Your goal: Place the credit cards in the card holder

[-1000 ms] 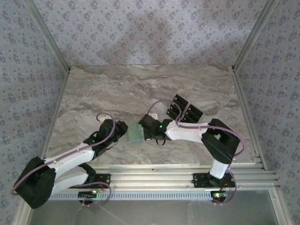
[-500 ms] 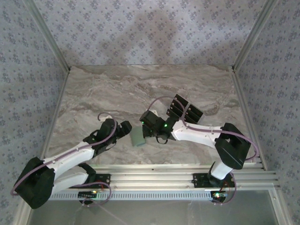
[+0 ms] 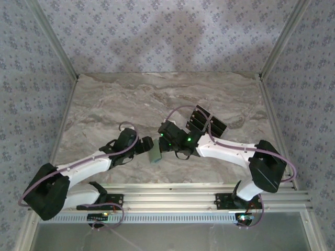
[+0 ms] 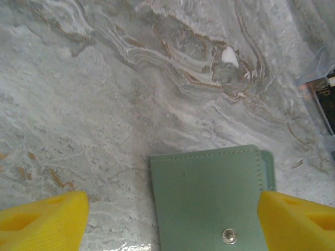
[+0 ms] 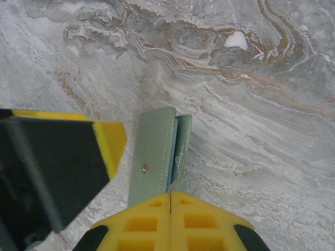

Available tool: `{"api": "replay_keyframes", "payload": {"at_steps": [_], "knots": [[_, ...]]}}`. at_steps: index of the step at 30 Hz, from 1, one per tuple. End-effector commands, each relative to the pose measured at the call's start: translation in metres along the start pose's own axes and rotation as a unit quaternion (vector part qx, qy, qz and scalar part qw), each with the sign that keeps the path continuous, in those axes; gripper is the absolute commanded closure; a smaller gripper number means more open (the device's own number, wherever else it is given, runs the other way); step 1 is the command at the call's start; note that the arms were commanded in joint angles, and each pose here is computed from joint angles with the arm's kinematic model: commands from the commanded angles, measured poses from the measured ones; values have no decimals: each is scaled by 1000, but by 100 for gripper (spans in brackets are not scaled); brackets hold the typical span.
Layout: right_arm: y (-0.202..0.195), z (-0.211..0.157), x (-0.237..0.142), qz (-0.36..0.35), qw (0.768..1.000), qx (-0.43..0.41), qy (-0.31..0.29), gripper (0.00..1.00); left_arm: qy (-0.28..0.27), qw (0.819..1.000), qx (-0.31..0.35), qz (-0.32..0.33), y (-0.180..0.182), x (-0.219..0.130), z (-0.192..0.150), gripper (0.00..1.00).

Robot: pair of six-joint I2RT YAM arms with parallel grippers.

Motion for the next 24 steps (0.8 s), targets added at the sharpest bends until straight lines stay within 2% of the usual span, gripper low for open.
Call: {"api": "replay_keyframes", "payload": {"at_steps": [1,10,24], "knots": [[8,7,-14,16,1000,7,-15,100,1,1000,13,-26,-19,0,3,16],[8,6,-15,18,1000,8,-16,100,-3,999,27,-41,-34,-2,-1,16],[9,7,-17,21,1000,11,-20,100,9,999,33,-26,-28,9,-11,16]]}}
Point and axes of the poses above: each hand's point on the last joint's axis, 136 mm out from that joint toward the fingers, its own x axis out along the fingers, its own y axis along the line the jaws close on, z = x × y, the point moved 2 cm from there along -x, back along the fingers, and after that the axes turned 7 degrees about -x, right-handed, at the moved point
